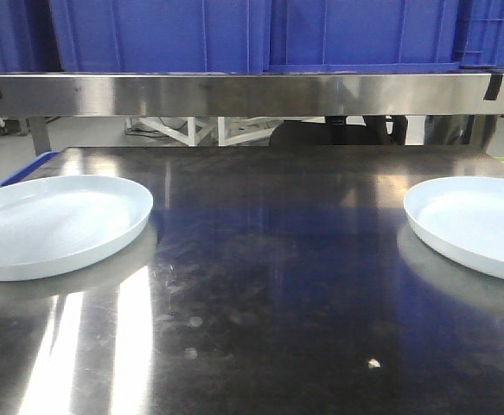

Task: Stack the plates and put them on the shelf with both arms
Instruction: 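Lower the left gripper to the rim of the nearby white plate, then grip the plate rim with the left gripper and slide it toward the table center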

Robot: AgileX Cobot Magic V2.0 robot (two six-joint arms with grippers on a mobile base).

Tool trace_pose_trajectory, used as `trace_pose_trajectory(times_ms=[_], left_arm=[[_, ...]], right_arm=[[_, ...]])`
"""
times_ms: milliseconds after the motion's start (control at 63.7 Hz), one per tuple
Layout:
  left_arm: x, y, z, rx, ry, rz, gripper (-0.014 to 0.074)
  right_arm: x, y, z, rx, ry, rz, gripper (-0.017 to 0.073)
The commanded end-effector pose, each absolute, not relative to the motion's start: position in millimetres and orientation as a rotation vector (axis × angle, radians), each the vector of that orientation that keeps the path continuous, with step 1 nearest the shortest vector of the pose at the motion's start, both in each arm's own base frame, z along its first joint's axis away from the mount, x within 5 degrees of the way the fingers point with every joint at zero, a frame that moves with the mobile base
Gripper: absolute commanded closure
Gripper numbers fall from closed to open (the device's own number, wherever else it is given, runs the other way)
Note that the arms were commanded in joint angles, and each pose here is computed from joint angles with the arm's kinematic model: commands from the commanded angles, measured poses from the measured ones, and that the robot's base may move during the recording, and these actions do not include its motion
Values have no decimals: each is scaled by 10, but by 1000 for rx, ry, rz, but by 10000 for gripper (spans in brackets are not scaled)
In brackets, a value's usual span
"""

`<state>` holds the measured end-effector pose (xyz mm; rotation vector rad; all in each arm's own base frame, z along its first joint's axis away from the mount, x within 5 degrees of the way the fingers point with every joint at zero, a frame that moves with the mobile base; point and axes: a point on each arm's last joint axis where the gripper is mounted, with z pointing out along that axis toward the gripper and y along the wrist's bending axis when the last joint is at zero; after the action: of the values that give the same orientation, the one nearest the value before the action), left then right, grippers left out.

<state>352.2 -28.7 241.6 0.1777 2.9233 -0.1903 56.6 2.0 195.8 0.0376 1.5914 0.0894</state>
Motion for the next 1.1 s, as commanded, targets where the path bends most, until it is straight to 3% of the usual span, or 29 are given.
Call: trace_pose_trajectory(times_ms=[0, 220, 314, 926, 1083], left_arm=[[3522, -306, 2670, 163, 2832, -189, 468], [3543, -301, 2575, 162, 2875, -193, 244], [3545, -303, 2507, 165, 2916, -198, 195], [3602, -306, 2343, 163, 2959, -200, 193], [3601, -306, 2343, 163, 2961, -201, 253]], right_arm=[[551, 13, 2050, 40, 1483, 82, 505], [551, 13, 2050, 40, 1483, 82, 504], [551, 13, 2050, 40, 1483, 82, 504], [551, 13, 2050, 40, 1483, 82, 504], [551, 13, 2050, 40, 1483, 82, 504]])
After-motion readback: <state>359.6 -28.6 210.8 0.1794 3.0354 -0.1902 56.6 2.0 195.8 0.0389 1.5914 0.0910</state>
